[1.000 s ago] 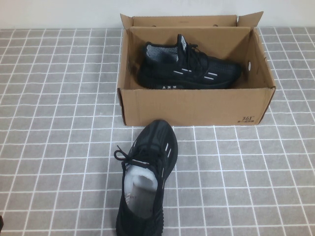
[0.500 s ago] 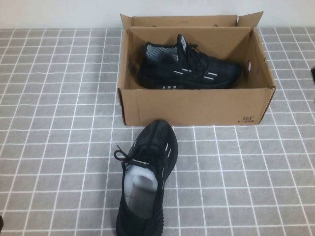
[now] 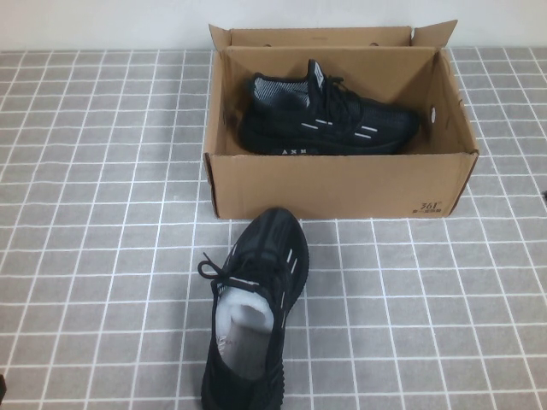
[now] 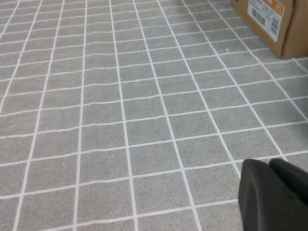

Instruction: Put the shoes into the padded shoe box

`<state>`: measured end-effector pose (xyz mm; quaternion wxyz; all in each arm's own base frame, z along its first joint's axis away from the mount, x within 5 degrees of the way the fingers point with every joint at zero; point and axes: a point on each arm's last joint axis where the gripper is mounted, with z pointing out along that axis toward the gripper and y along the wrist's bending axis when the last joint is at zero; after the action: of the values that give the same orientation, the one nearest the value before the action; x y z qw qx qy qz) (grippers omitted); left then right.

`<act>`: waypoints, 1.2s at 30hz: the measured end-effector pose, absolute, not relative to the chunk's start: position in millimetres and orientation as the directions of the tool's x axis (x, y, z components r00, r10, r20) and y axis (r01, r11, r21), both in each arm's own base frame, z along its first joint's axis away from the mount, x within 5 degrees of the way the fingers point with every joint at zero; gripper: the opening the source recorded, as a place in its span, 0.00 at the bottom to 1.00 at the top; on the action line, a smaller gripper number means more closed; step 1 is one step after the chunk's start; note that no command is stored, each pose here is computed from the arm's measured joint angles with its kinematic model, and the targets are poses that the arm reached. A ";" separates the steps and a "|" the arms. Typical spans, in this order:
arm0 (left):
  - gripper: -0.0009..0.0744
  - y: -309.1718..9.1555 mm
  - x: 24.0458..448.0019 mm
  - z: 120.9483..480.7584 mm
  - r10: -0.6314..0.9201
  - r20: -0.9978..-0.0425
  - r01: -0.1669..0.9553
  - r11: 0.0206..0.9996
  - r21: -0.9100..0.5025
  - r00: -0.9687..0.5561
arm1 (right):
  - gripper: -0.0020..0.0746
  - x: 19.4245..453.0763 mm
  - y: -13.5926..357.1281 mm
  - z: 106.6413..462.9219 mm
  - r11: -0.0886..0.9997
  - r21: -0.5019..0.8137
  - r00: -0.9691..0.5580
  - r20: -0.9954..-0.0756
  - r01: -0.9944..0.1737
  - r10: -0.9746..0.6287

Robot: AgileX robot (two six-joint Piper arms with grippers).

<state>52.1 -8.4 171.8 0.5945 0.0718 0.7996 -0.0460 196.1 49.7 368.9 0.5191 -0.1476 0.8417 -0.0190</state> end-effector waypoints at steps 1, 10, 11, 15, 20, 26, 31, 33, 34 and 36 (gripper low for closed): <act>0.01 -8.4 52.1 171.8 0.060 -0.957 0.170 0.985 0.012 -0.283 | 0.02 193.1 41.5 362.3 0.965 -0.175 -0.398 -0.885 -0.197 -0.242; 0.01 -8.4 52.1 171.8 0.060 -0.957 0.170 0.985 0.012 -0.283 | 0.02 135.1 -1.5 290.4 0.992 -0.122 -0.185 -0.975 -0.007 -0.121; 0.01 -8.4 52.1 171.8 0.060 -0.957 0.170 0.985 0.012 -0.283 | 0.02 127.5 -4.0 280.5 0.995 -0.102 -0.168 -0.981 0.015 -0.098; 0.01 -8.4 52.1 171.8 0.060 -0.957 0.170 0.985 0.012 -0.283 | 0.02 101.9 -11.5 240.4 0.994 -0.003 -0.164 -0.986 0.110 0.016; 0.01 -8.4 52.1 171.8 0.060 -0.957 0.170 0.985 0.012 -0.283 | 0.02 75.1 -13.1 191.3 0.984 0.031 -0.154 -0.986 0.177 0.059; 0.01 -8.4 52.1 171.8 0.060 -0.957 0.170 0.985 0.012 -0.283 | 0.02 54.2 -18.1 177.4 0.961 0.023 -0.219 -0.972 0.274 0.086; 0.01 -8.4 52.1 171.8 0.060 -0.957 0.170 0.985 0.012 -0.283 | 0.02 49.9 -18.8 176.5 0.956 0.028 -0.206 -0.974 0.291 0.091; 0.01 -8.4 52.1 171.8 0.060 -0.957 0.170 0.985 0.012 -0.283 | 0.02 49.7 -18.6 176.2 0.956 0.038 -0.205 -0.974 0.292 0.101; 0.01 -8.4 52.1 171.8 0.060 -0.957 0.170 0.985 0.012 -0.283 | 0.02 49.7 -18.5 176.1 0.956 0.040 -0.206 -0.973 0.292 0.103; 0.01 -8.4 52.1 171.8 0.060 -0.957 0.170 0.985 0.012 -0.283 | 0.02 49.8 -18.6 175.9 0.956 0.039 -0.208 -0.973 0.292 0.104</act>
<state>52.1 -8.4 171.8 0.5945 0.0718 0.7996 -0.0460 49.8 -18.6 175.9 0.6161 0.1279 0.7734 -0.0764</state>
